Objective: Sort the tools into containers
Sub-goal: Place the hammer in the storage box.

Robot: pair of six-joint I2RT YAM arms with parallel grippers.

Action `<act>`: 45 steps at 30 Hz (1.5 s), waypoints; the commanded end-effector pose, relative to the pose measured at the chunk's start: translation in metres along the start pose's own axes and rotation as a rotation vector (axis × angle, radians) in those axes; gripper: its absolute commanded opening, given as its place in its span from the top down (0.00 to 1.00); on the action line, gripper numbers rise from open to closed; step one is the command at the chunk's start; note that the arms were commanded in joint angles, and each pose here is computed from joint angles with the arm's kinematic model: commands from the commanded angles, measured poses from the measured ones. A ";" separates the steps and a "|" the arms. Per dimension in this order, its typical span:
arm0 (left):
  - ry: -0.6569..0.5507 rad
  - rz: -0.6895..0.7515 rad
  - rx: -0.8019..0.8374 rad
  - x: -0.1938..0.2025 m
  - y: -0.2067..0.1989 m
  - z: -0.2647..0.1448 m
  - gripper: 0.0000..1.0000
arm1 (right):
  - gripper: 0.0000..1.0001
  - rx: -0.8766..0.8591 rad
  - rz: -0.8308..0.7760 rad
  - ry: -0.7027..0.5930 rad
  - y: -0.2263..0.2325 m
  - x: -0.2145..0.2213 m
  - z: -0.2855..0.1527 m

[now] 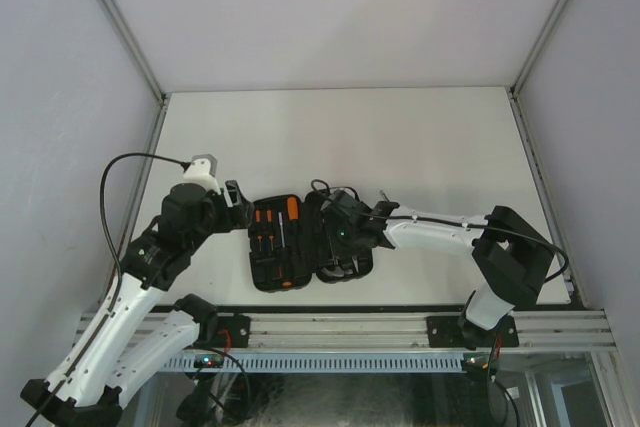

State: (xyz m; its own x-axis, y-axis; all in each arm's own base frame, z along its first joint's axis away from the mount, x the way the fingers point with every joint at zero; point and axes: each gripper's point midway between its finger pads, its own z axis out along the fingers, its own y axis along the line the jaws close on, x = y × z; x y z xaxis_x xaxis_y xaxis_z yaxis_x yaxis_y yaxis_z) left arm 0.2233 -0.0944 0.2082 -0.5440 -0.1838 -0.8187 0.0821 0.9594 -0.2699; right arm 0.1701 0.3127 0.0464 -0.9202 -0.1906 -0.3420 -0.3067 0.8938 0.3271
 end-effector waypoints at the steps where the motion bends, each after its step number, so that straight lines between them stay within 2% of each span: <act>1: -0.010 0.008 0.010 -0.003 -0.001 0.003 0.26 | 0.82 0.023 -0.009 -0.002 -0.002 0.003 -0.003; 22: -0.010 0.009 0.008 -0.003 -0.001 0.003 0.26 | 0.83 0.103 -0.054 0.106 -0.011 0.041 -0.004; 30: -0.007 0.009 0.007 -0.003 -0.001 0.003 0.26 | 0.76 0.041 -0.018 -0.032 0.003 0.008 -0.019; 35: -0.006 0.009 0.008 -0.002 -0.001 0.003 0.26 | 0.76 -0.004 0.016 -0.132 0.005 -0.022 -0.034; 45: -0.008 0.010 0.010 -0.003 -0.002 0.003 0.26 | 0.90 0.066 -0.010 -0.079 -0.002 -0.036 -0.020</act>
State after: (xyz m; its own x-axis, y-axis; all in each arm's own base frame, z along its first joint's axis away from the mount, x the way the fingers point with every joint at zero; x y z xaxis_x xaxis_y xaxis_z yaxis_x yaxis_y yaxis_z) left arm 0.2243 -0.0949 0.2054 -0.5534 -0.1797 -0.8133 0.0796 0.9606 -0.2663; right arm 0.1905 0.3007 0.0701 -0.9063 -0.1437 -0.3975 -0.2703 0.9200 0.2837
